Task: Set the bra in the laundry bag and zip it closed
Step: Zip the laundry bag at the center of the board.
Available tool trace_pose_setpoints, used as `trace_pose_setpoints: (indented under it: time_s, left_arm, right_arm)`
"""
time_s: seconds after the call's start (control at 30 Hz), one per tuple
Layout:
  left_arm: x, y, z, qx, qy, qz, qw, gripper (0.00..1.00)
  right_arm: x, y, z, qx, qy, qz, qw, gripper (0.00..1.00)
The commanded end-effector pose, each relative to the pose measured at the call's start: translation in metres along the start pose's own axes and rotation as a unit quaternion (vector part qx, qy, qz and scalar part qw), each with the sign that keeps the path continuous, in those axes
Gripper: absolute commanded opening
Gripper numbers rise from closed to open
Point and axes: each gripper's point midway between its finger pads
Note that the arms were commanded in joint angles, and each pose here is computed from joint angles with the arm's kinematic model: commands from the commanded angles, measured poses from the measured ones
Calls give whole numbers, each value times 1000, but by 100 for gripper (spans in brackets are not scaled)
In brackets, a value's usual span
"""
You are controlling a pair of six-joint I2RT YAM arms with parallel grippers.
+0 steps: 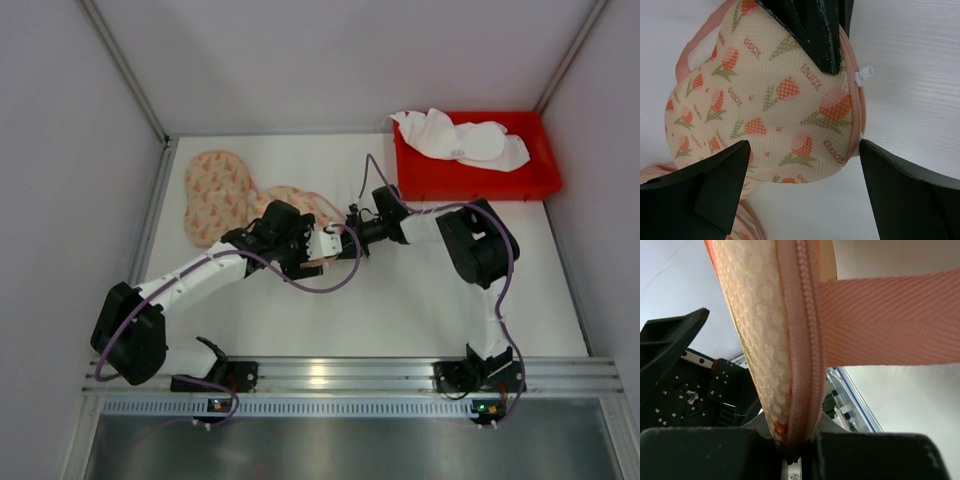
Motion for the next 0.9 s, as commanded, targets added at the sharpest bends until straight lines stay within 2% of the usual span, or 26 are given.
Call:
trace_pose_setpoints:
  time_s: [0.0, 0.27, 0.53, 0.7, 0.87]
  left_arm:
    - [7, 21, 7, 18, -12, 46, 999, 96]
    - [8, 38, 8, 25, -11, 89, 996, 95]
    - [3, 58, 33, 46, -80, 188, 978, 97]
    - [-4, 59, 50, 57, -116, 210, 969, 97]
    - [-23, 66, 47, 77, -101, 237, 963, 96]
  right_arm:
    - [-4, 26, -13, -46, 17, 30, 998, 0]
    - [-3, 32, -20, -44, 30, 41, 998, 0]
    - [4, 38, -34, -43, 61, 51, 996, 0]
    - [9, 30, -40, -35, 72, 39, 996, 0]
    - [8, 24, -35, -49, 65, 25, 996, 0]
Point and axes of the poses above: each gripper's point midway between its finger pads, its own x axis out along the fingers, its own y axis along the line the jaws close on, z = x × y
